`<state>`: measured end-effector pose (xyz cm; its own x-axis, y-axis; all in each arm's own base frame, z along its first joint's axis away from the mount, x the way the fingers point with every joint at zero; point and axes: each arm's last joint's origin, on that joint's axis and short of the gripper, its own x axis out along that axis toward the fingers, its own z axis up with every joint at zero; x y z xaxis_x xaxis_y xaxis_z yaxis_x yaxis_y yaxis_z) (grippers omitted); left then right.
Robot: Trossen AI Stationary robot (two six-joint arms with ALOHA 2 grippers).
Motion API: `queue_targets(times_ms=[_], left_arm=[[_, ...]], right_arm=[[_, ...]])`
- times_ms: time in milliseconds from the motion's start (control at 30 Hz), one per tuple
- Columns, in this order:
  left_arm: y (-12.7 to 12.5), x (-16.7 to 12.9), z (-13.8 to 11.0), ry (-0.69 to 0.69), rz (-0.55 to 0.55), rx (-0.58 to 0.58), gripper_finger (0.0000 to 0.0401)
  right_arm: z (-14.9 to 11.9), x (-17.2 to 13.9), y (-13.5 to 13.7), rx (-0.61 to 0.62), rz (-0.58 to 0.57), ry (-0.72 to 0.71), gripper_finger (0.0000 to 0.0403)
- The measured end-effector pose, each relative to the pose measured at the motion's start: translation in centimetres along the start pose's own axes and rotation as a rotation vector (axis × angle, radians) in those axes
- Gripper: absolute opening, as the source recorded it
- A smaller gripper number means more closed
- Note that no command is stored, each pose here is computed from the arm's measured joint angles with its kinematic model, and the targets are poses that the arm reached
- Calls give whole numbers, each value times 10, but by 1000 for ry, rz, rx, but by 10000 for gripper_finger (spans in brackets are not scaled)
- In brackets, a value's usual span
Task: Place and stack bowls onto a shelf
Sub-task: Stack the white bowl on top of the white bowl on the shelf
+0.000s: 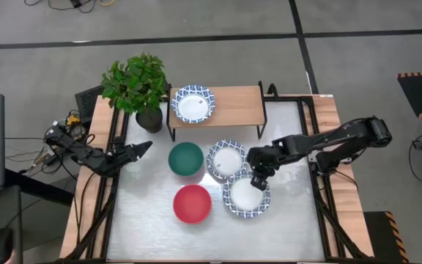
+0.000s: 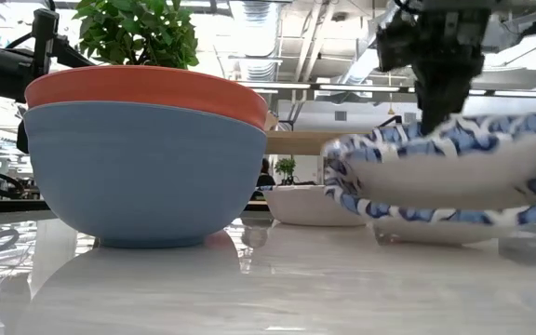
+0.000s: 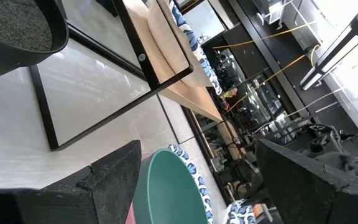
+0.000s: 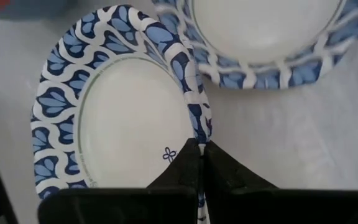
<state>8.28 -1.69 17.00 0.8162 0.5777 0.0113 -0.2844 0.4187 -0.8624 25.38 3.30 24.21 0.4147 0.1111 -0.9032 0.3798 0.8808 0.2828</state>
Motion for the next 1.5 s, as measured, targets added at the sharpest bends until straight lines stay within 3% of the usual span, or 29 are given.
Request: queue_targets(times_ms=[533, 800, 900, 1067, 1200, 1367, 1500], left_arm=[[0, 0, 0, 5, -3, 0, 302], [0, 0, 0, 9, -6, -13, 302], [0, 0, 0, 9, -6, -18, 302], [0, 0, 0, 10, -6, -56, 302], [-1, 0, -1, 35, -22, -84, 302], [-1, 0, -1, 47, -31, -103, 302], [-3, 0, -1, 72, -50, -142, 302]], right_arm=[[38, -51, -9, -91, 23, -48, 30], [36, -86, -38, -60, -43, -48, 29], [33, -105, -50, -2, -44, -117, 28], [35, -142, -63, 171, 44, -387, 27], [35, -164, -68, 239, 111, -556, 28], [46, -171, -69, 268, 156, -674, 28], [59, -158, -70, 275, 149, -647, 30]])
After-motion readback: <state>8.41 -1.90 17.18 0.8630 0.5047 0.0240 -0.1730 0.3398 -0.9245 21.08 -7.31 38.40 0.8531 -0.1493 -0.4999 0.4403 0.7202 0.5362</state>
